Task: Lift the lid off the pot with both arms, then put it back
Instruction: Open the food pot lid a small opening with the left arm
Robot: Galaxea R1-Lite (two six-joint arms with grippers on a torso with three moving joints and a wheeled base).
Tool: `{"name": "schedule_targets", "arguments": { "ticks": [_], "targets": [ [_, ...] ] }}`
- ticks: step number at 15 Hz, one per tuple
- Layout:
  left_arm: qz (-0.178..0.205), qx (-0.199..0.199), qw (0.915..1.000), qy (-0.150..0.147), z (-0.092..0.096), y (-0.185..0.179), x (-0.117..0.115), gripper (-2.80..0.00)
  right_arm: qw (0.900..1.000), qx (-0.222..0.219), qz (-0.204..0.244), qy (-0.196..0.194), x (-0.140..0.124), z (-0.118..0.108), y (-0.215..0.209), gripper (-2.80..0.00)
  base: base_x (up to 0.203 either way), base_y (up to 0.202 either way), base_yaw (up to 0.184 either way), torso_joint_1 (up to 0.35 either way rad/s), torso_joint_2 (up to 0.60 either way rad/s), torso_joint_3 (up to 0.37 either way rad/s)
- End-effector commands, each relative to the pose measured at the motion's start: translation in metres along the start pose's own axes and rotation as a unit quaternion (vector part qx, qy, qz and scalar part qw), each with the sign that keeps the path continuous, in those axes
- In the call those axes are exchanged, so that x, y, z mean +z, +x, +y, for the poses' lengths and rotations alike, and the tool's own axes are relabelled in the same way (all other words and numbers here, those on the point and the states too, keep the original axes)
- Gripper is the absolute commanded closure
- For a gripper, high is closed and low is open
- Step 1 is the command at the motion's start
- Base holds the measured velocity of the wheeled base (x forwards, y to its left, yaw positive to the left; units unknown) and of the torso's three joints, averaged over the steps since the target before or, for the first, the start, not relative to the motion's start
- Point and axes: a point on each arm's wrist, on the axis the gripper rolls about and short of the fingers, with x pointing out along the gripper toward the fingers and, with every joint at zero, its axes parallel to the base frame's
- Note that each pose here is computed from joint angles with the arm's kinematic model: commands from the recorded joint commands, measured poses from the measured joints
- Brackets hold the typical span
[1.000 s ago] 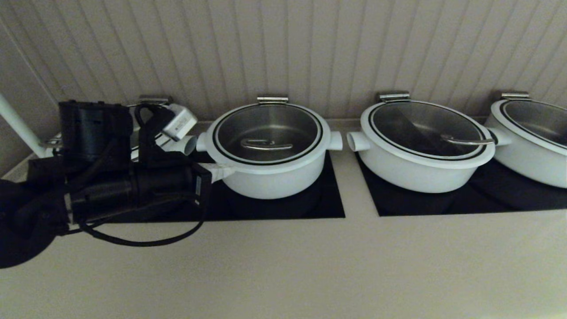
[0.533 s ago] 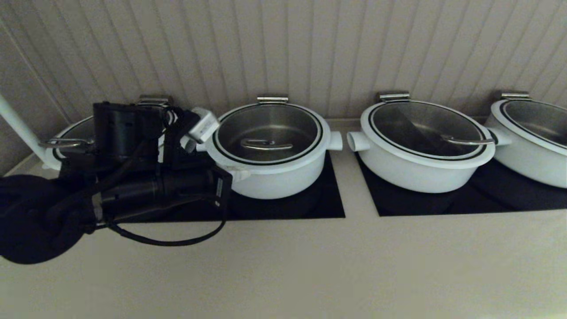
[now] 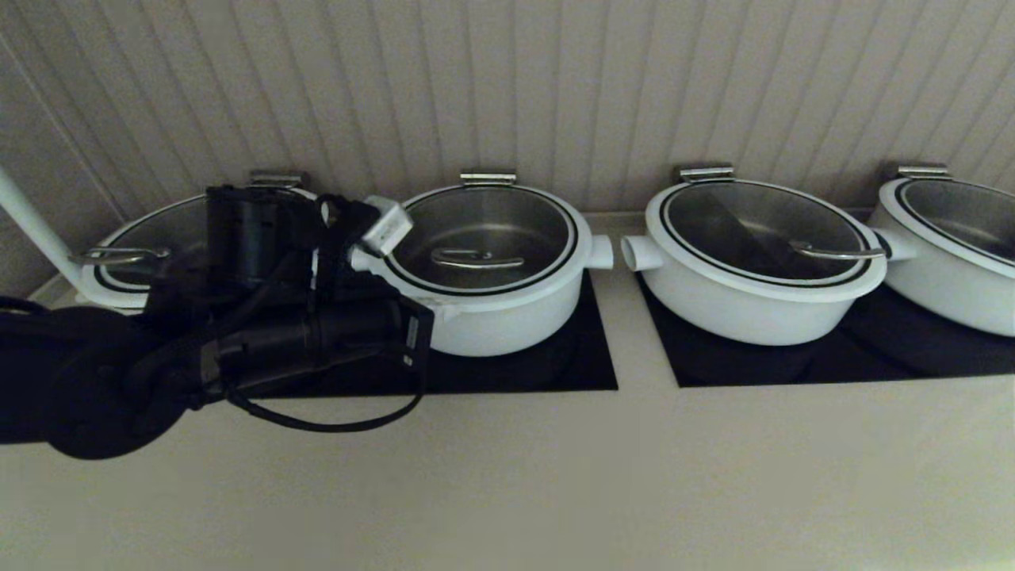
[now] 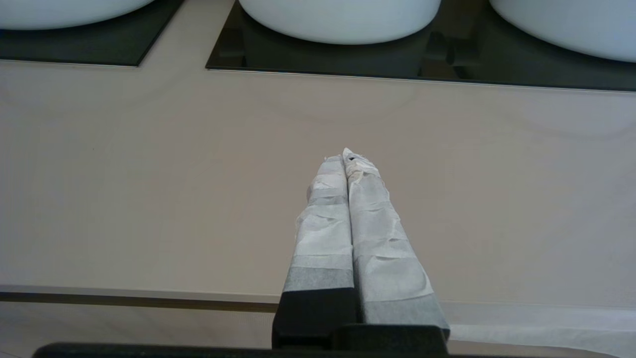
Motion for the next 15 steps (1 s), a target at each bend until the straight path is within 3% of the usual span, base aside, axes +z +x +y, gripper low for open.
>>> {"name": "schedule_targets", "arguments": {
  "ticks": [1,5,13,15],
  "targets": [
    [0.004,0.009,1.0,-0.001,0.001,0.008,-0.001,0.0,1.0,0.0,0.001,0.0,0.0,0.0,0.0,0.0,0.0,0.0,0.0,0.0,0.0,0.0],
    [-0.008,0.035,0.9994,0.001,0.006,0.027,0.006,0.0,1.0,0.0,0.001,0.0,0.0,0.0,0.0,0.0,0.0,0.0,0.0,0.0,0.0,0.0],
    [-0.022,0.045,0.9987,-0.013,0.01,0.04,0.014,0.0,1.0,0.0,0.001,0.0,0.0,0.0,0.0,0.0,0.0,0.0,0.0,0.0,0.0,0.0],
    [-0.025,0.07,0.997,-0.018,0.012,0.046,0.017,0.0,1.0,0.0,0.001,0.0,0.0,0.0,0.0,0.0,0.0,0.0,0.0,0.0,0.0,0.0]
  ]
}}
